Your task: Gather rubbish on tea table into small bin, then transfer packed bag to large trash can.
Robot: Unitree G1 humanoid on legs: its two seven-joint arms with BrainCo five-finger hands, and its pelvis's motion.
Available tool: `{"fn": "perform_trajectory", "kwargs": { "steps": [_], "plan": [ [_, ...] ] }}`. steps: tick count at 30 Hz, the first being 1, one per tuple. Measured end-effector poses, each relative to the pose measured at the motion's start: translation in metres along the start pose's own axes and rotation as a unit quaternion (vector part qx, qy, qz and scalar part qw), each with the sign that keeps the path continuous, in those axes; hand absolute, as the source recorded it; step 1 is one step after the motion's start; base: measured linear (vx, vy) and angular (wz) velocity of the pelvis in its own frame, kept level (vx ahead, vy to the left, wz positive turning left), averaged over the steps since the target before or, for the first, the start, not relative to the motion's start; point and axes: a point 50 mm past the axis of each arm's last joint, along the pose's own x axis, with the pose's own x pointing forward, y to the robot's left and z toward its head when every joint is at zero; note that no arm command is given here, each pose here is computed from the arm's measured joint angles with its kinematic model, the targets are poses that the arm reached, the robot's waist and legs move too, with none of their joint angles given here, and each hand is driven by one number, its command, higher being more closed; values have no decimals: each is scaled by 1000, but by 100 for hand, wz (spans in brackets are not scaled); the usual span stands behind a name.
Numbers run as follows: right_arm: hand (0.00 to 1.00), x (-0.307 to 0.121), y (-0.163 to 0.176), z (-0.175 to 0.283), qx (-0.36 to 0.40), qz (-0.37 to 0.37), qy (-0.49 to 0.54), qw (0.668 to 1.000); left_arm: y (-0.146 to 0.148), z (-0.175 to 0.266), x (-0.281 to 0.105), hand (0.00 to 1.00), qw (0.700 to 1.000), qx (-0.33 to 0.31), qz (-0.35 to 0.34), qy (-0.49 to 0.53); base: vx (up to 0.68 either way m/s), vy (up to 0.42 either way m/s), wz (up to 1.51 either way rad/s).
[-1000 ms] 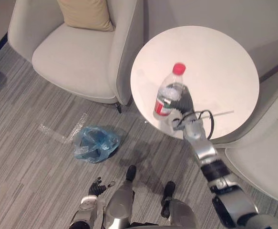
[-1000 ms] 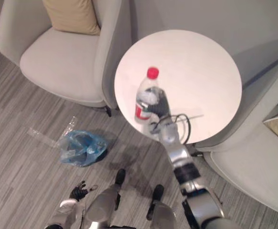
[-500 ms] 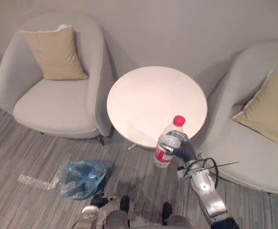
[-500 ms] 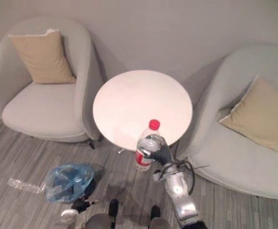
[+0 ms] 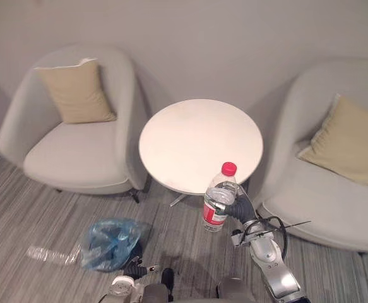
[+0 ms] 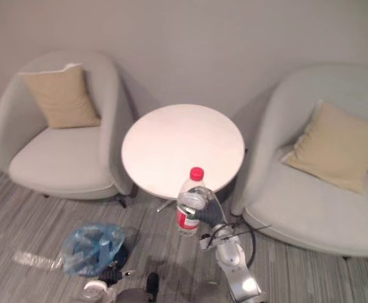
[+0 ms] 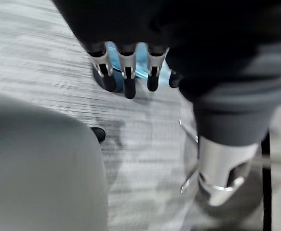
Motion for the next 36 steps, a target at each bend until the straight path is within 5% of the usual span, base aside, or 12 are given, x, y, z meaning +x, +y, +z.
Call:
{"fn": "perform_trajectory", "kwargs": {
  "steps": [15,36],
  "plan": [
    [100,-7,-37,-13,-12,-121,35,992,-25,4,-2,0,998,54,-36,-16,-139,9,89],
    [100,-12,9,-28,18,-46,80,996,-5,-5,-2,0,998,63,11,5,90,36,29]
  ]
}}
